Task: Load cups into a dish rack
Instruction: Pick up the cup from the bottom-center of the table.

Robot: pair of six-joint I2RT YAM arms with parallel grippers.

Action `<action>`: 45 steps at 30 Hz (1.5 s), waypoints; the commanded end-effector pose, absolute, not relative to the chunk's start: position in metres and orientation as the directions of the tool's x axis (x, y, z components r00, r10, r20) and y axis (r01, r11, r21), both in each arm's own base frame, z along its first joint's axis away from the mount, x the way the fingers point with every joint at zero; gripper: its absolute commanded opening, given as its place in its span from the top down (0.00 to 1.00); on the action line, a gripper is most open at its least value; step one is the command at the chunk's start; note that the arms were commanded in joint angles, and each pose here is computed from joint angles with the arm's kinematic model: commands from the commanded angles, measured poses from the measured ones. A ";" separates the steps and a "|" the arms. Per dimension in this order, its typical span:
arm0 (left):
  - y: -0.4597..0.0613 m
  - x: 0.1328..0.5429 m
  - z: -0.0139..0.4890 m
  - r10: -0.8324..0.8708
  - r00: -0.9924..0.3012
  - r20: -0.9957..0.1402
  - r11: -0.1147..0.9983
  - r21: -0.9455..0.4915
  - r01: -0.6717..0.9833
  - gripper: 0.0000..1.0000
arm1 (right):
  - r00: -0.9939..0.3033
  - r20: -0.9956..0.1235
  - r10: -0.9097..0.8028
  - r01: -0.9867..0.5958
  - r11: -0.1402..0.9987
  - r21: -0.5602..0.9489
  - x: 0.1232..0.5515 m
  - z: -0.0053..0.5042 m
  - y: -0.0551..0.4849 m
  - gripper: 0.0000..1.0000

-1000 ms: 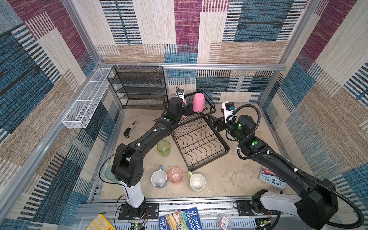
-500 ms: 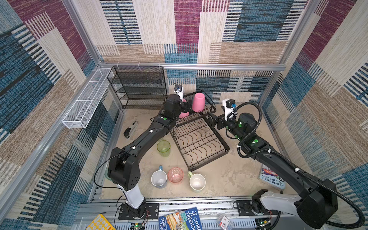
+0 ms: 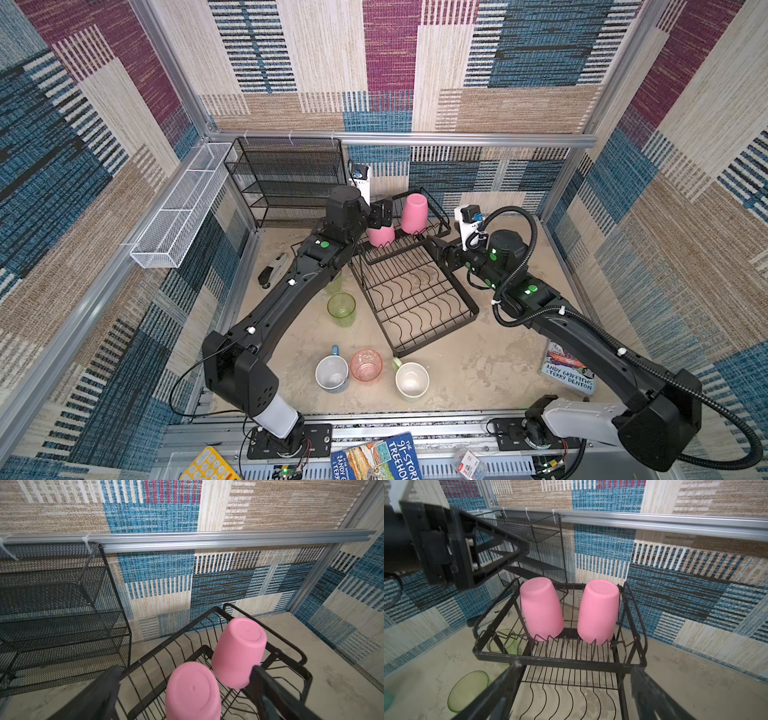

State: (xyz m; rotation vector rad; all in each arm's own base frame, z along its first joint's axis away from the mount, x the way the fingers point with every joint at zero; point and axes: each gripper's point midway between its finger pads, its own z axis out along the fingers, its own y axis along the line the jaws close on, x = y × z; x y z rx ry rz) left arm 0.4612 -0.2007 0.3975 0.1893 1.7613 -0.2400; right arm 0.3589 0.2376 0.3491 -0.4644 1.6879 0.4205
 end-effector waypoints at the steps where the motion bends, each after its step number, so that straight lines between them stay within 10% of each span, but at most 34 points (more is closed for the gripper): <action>1: -0.182 0.449 0.388 -0.042 -0.283 -0.958 0.968 -0.109 0.224 0.01 | -0.173 -0.974 -0.146 -0.529 0.848 -0.033 0.349 0.336 0.249 0.15; 21: -0.080 0.337 0.310 -0.183 -0.541 -0.821 0.976 -0.219 0.001 0.04 | -0.405 -0.740 -0.537 -0.802 0.597 0.006 0.207 0.210 0.314 0.38; 45: -0.074 0.293 0.243 -0.215 -0.722 -0.658 0.959 -0.284 -0.027 0.05 | -0.601 -0.424 -0.677 -0.780 0.613 0.127 0.153 0.132 0.286 0.47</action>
